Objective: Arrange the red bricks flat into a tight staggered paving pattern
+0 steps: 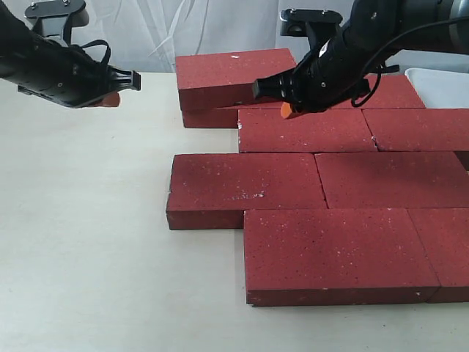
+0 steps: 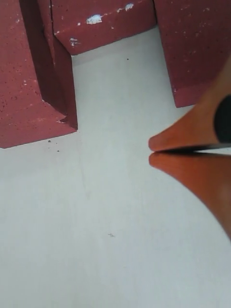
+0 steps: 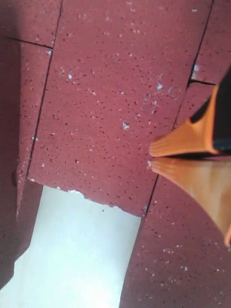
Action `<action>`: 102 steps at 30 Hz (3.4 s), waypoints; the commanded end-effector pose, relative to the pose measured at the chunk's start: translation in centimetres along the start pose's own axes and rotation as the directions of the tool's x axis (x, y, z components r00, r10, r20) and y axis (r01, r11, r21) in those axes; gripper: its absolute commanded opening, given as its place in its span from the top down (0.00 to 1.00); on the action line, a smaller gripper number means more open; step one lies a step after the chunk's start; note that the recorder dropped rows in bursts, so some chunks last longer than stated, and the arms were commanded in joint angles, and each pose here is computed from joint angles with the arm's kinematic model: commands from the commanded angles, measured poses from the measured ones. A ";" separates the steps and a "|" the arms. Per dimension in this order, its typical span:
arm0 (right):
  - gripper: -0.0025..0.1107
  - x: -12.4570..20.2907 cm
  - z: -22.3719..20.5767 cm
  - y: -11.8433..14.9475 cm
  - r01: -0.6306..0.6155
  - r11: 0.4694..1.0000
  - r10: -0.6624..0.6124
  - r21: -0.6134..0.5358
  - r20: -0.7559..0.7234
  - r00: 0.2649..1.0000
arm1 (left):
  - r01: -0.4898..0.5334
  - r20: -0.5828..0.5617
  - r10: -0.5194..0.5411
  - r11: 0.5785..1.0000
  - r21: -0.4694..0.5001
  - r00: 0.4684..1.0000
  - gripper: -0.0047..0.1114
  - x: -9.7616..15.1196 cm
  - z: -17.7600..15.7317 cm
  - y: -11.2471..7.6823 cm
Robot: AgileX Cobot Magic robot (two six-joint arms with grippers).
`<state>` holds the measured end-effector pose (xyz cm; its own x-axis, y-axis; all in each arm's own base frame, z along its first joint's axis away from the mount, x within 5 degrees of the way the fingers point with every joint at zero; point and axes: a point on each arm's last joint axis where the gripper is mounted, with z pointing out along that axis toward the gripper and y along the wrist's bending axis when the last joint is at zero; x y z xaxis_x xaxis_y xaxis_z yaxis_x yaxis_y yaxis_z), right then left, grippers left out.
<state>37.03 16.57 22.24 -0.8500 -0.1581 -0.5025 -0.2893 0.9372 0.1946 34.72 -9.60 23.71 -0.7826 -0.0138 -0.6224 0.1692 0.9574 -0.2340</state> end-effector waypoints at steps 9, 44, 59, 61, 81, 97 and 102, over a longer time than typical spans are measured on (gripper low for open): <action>0.99 -1.3 -0.8 -0.2 0.053 0.998 -0.055 0.030 0.094 0.994 | 0.002 0.087 0.000 1.000 -0.018 0.996 0.96 -1.4 1.4 0.3; 0.99 -8.6 -0.6 -8.1 -0.131 0.987 0.109 0.096 0.210 0.972 | 0.129 0.059 -0.132 0.990 0.054 0.989 0.96 -5.6 8.5 0.0; 0.99 -10.4 4.1 -9.2 -0.112 0.987 0.090 0.115 0.178 0.980 | 0.271 0.033 -0.272 0.962 0.042 0.962 0.96 -7.8 10.0 3.2; 0.99 -10.5 4.8 -9.3 -0.111 0.987 0.092 0.115 0.164 0.982 | 0.291 0.023 -0.292 0.956 0.043 0.956 0.96 -8.1 10.7 3.5; 0.99 -11.3 10.6 -12.9 -0.181 0.979 0.167 0.093 0.144 0.975 | 0.396 -0.054 -0.393 0.915 0.076 0.918 0.96 -9.8 17.5 3.3; 0.99 -10.7 11.2 -11.5 -0.166 0.984 0.170 -0.057 0.065 0.983 | 0.452 -0.090 -0.443 0.879 0.150 0.892 0.96 -9.1 19.9 1.1; 0.99 -10.1 11.2 -11.2 -0.168 0.983 0.168 -0.068 -0.004 0.986 | 0.432 -0.154 -0.414 0.895 0.113 0.897 0.96 -8.5 19.8 1.8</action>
<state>54.30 10.96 15.55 -0.8659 0.0247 -0.4996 -0.1570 0.9349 0.3183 53.85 -13.46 13.91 -0.8385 -0.3924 -0.3781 -0.1189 0.8089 -0.5758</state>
